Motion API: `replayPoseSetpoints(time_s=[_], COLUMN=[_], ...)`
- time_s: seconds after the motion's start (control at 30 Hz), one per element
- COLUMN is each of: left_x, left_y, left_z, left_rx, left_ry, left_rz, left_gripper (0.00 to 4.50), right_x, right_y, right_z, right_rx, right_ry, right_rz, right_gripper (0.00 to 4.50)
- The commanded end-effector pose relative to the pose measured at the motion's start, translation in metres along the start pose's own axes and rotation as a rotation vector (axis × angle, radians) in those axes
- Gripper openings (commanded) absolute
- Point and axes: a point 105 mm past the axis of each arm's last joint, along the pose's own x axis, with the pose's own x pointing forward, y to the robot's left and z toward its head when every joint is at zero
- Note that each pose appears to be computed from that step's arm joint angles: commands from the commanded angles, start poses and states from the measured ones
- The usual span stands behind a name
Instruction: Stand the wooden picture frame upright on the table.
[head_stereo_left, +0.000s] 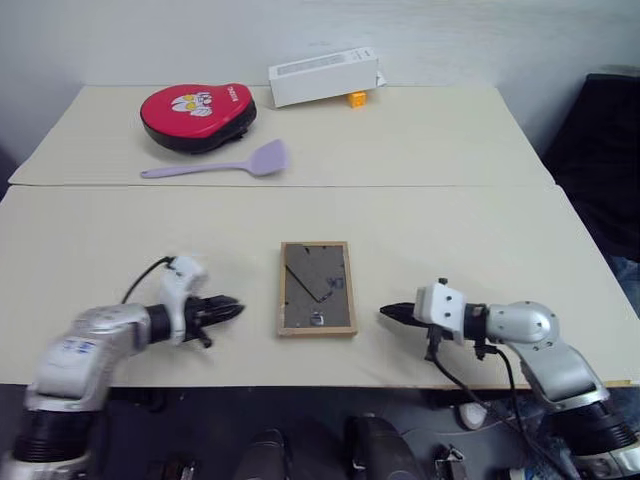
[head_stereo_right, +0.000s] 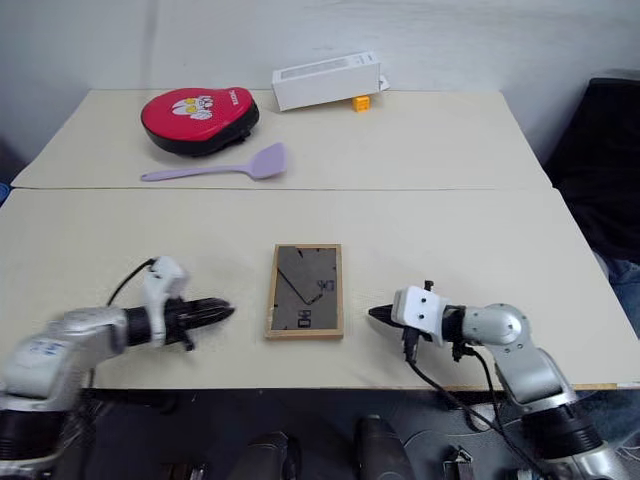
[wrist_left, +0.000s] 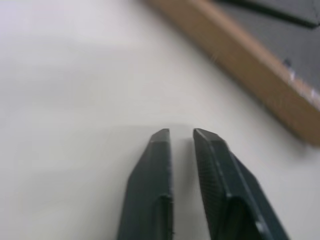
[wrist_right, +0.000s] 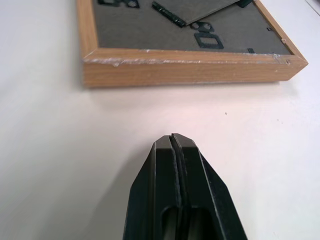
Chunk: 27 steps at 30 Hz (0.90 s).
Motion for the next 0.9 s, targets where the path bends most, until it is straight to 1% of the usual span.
replayPoseSetpoints(time_s=[0.03,0.07,0.13,0.27,0.4,0.5,0.57,0.63,0.77,0.9], left_x=[-0.023,-0.027,-0.025,0.003,0.025,0.052,0.063,0.07,0.078,0.083], left_y=[-0.014,-0.019,-0.029,-0.027,-0.039,-0.044,-0.046,-0.05,-0.072,-0.081], left_z=[-0.006,-0.003,0.001,0.016,0.011,0.009,0.01,0.012,0.009,0.013], left_rx=[-0.319,-0.408,-0.492,-0.562,-0.572,-0.587,-0.608,-0.632,-0.645,-0.664], left_ry=[0.118,0.137,0.177,0.111,0.169,0.166,0.149,0.13,0.178,0.202], left_rz=[-0.152,-0.213,-0.3,-0.339,-0.356,-0.324,-0.308,-0.324,-0.418,-0.457], left_gripper=[2.15,2.47,3.1,4.33,4.33,4.33,4.33,4.33,4.33,4.33], right_x=[0.002,0.004,0.009,0.017,0.025,0.03,0.032,0.033,0.041,0.045], right_y=[-0.001,-0.003,-0.003,-0.007,-0.007,-0.002,0.001,0.002,0.005,0.006], right_z=[0.016,0.015,0.015,0.015,0.013,0.012,0.011,0.011,0.016,0.018], right_rx=[-0.054,-0.056,-0.066,-0.093,-0.107,-0.096,-0.085,-0.082,-0.086,-0.095], right_ry=[-0.048,-0.045,-0.043,-0.034,-0.011,0.0,0.013,0.009,0.004,0.008], right_rz=[0.02,0.018,0.022,0.009,0.038,0.056,0.059,0.055,0.057,0.062], right_gripper=[0.0,0.0,0.0,0.0,0.0,0.0,0.0,0.0,0.0,0.0])
